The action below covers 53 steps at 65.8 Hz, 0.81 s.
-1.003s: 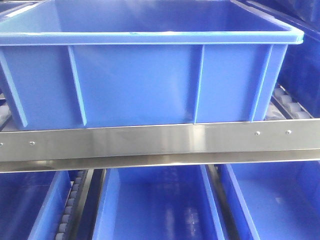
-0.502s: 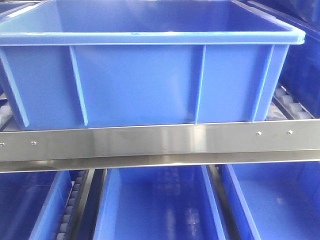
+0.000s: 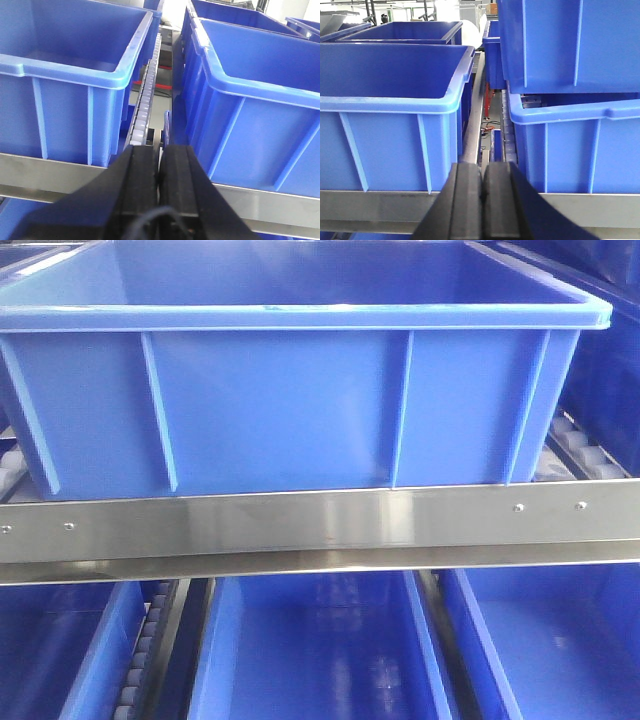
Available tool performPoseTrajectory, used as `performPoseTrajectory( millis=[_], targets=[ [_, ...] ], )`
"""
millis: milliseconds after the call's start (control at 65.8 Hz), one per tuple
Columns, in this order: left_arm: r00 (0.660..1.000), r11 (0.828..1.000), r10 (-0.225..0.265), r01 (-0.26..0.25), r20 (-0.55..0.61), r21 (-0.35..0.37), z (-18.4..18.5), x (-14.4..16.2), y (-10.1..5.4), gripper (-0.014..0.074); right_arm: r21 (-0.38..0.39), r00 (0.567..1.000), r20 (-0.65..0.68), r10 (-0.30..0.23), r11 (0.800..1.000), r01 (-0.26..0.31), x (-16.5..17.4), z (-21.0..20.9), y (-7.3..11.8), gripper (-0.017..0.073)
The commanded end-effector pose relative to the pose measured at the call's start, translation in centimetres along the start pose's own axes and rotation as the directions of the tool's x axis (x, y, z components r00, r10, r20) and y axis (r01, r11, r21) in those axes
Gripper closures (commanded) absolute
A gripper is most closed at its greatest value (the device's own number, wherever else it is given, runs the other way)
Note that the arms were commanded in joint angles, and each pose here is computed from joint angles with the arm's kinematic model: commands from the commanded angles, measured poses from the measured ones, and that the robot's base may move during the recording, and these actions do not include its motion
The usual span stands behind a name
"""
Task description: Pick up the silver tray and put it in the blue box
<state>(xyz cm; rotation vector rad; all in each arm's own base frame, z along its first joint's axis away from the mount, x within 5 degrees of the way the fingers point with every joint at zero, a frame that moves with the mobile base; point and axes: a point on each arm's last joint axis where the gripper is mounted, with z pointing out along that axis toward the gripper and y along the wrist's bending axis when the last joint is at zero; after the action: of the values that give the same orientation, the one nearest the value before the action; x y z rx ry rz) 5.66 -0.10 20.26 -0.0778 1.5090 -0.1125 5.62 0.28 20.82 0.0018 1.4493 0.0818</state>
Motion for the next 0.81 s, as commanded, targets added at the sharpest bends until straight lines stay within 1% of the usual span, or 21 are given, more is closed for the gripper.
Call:
performPoseTrajectory(
  millis=[0, 30, 76, 106, 167, 791],
  targets=[
    [0.996, 1.0, -0.001, 0.0, 0.089, 0.01, -0.1, -0.33, -0.03, 0.0601, -0.004, 0.991, 0.132, -0.016, 1.0, 0.017, -1.67, -0.27, 0.11, 0.0503],
    [0.996, 1.0, 0.022, -0.023, 0.089, 0.007, -0.1, -0.33, -0.03, 0.0601, -0.004, 0.991, 0.132, -0.016, 1.0, 0.017, -1.67, -0.27, 0.11, 0.0503],
    [0.993, 0.997, 0.074, -0.075, 0.091, 0.003, -0.1, -0.34, -0.03, 0.0601, -0.004, 0.991, 0.132, -0.016, 1.0, 0.017, -1.67, -0.27, 0.11, 0.0503],
    [0.992, 0.996, 0.091, -0.091, 0.091, 0.001, -0.1, -0.34, -0.03, 0.0601, -0.004, 0.991, 0.132, -0.016, 1.0, 0.017, -1.67, -0.27, 0.11, 0.0503],
    [0.992, 0.997, 0.082, -0.083, 0.091, 0.001, -0.1, -0.34, -0.02, 0.0601, -0.004, 0.991, 0.132, -0.016, 1.0, 0.017, -1.67, -0.27, 0.11, 0.0503],
    [0.992, 0.997, 0.082, -0.083, 0.093, 0.001, -0.1, -0.37, -0.03, 0.0601, -0.004, 0.991, 0.132, -0.016, 1.0, 0.017, -1.67, -0.27, 0.11, 0.0503]
  ],
)
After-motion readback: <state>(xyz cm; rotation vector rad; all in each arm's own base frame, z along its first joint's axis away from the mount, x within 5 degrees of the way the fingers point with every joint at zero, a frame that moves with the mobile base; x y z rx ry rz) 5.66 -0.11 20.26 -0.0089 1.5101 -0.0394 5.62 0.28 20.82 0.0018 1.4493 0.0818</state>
